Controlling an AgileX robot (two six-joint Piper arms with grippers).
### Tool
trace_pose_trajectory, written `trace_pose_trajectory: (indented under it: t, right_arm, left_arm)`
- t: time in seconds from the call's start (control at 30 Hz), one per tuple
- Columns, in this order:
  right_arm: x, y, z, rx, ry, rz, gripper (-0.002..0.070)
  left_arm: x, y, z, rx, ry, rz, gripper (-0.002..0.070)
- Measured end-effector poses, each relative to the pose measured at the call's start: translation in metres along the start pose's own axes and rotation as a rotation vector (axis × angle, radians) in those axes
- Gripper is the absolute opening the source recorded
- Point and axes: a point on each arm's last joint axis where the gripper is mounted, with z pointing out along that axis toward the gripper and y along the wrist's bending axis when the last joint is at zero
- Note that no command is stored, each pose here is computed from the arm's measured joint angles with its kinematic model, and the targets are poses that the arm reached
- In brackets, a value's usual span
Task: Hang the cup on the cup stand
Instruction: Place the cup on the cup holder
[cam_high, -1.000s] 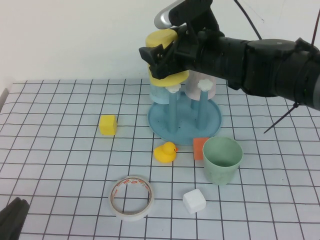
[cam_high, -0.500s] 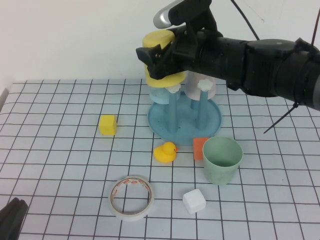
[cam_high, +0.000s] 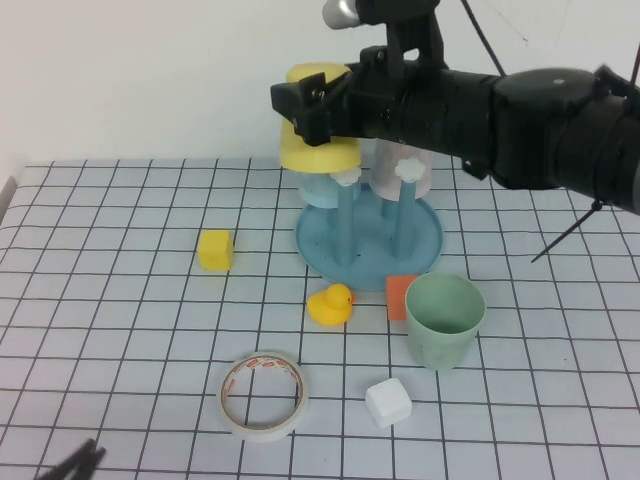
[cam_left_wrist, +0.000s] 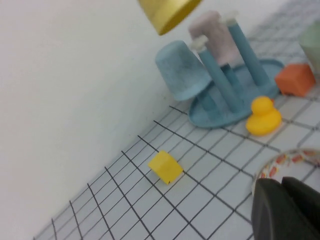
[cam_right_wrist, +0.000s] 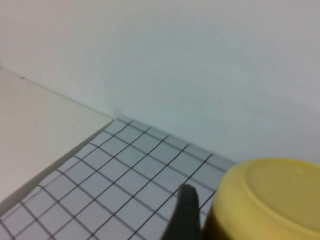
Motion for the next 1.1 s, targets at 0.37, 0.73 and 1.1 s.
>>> trace_pose_trajectory:
  t: [0.37,0.73,1.1]
  right_arm:
    - [0.004,-0.011,-0.001,0.166,0.027,0.171,0.0584]
    - [0.017,-0.012,-0.001,0.119,-0.197,0.080,0.0584]
    - [0.035,-0.019,0.012,0.154,-0.179,-0.025,0.0584]
  left_arm:
    - [0.008,-0.010,-0.001,0.129,0.070,0.337,0.0000]
    - [0.008,-0.012,-0.001,0.147,0.068,0.362,-0.0001]
    - [0.010,-0.013,-0.002,0.156,0.074,0.379,-0.0001]
